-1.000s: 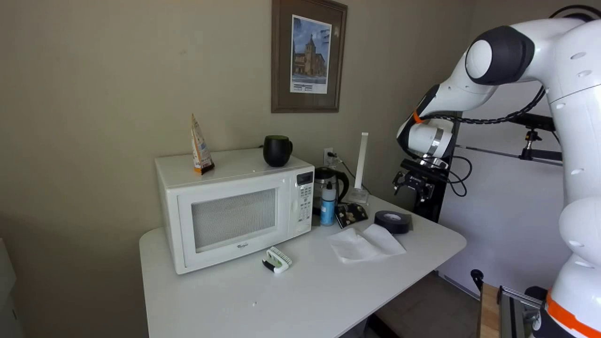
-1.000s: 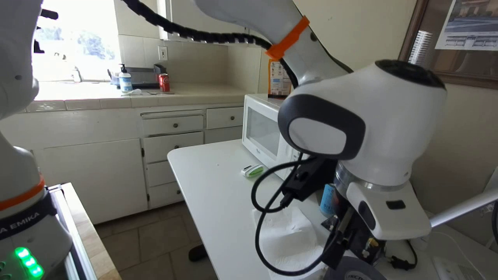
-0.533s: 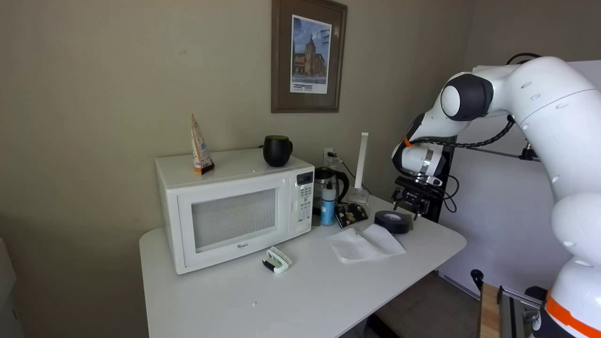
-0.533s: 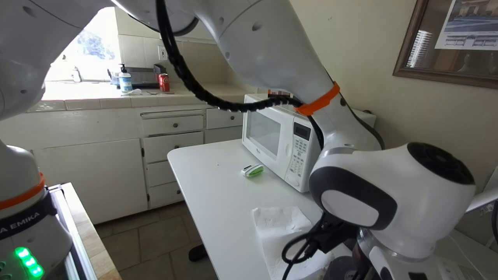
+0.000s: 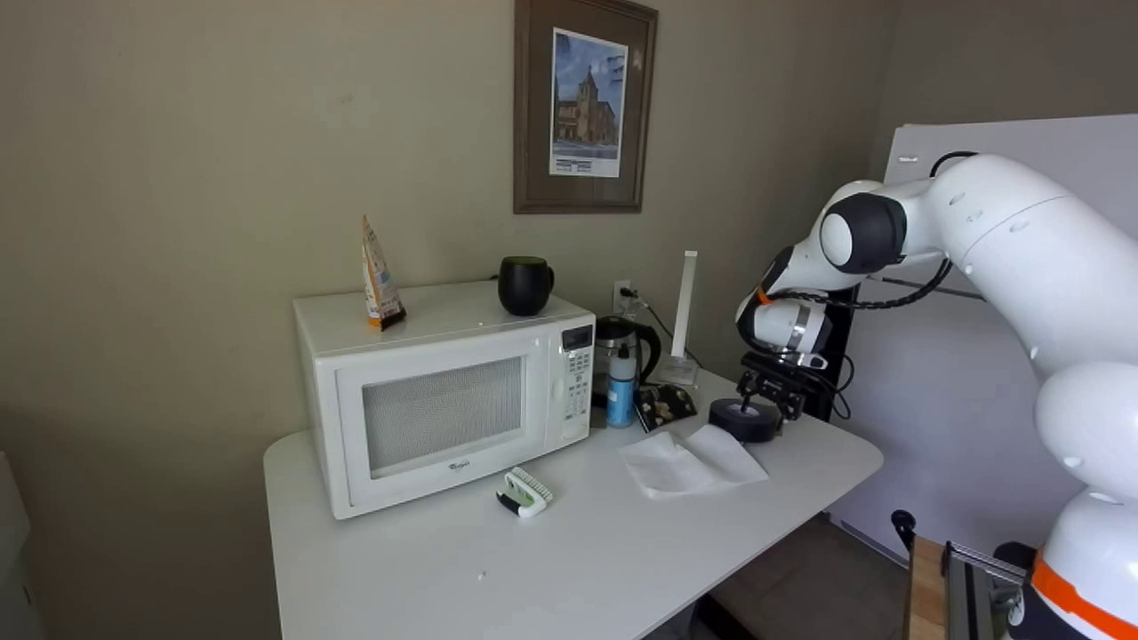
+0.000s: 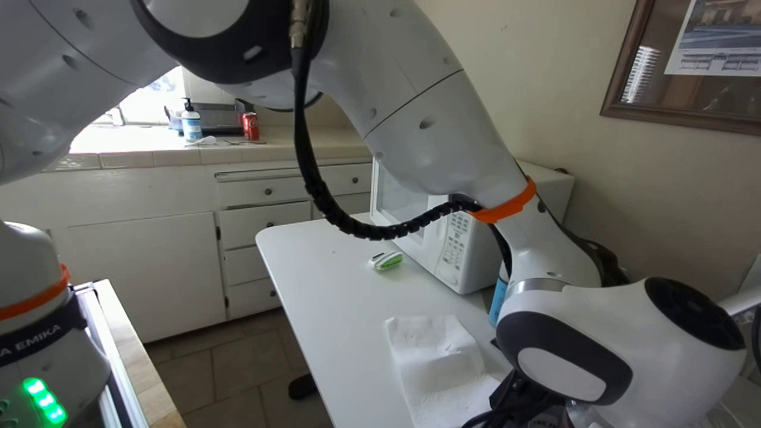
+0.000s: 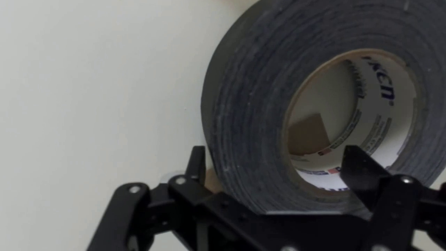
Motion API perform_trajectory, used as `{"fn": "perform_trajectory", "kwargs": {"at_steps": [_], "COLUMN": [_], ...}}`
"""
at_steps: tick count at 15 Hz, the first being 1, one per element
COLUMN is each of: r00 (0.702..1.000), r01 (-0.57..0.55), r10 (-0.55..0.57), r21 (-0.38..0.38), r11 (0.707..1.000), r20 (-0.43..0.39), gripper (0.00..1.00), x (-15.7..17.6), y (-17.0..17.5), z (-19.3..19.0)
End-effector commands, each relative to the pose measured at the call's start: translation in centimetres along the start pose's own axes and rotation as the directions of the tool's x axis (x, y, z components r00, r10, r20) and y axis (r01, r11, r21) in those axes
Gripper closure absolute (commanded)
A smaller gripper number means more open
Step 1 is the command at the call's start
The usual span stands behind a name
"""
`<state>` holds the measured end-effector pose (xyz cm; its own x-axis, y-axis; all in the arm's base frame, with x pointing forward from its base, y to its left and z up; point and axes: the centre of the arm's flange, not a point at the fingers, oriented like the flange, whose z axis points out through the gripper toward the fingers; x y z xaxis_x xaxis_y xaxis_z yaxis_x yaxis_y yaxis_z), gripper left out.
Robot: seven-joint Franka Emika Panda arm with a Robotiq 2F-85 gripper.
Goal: Move the black masking tape to the left
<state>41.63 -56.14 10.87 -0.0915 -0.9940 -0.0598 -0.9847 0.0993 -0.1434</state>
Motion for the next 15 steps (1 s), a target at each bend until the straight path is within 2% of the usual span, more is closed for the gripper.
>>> {"fn": "perform_trajectory", "kwargs": {"at_steps": [1, 2, 5, 9, 12, 15], "r00": [0.999, 0.999, 0.998, 0.996, 0.993, 0.985], "r01": [0.011, 0.019, 0.046, 0.077, 0.1, 0.165], "r10": [-0.009, -0.016, -0.042, -0.073, -0.097, -0.166], "r21": [-0.065, -0.078, -0.092, -0.078, -0.044, 0.031], "r11": [0.998, 0.997, 0.995, 0.994, 0.994, 0.986], "r20": [0.036, 0.043, 0.046, 0.053, 0.067, 0.041], "gripper": [0.25, 0.28, 0.51, 0.78, 0.78, 0.78], "x": [1.1, 1.0, 0.8, -0.7, -1.9, -4.0], "y": [-0.4, -0.2, 0.1, 0.3, 0.4, 0.8], "z": [1.0, 0.8, -1.0, -2.5, -3.3, -6.3]}}
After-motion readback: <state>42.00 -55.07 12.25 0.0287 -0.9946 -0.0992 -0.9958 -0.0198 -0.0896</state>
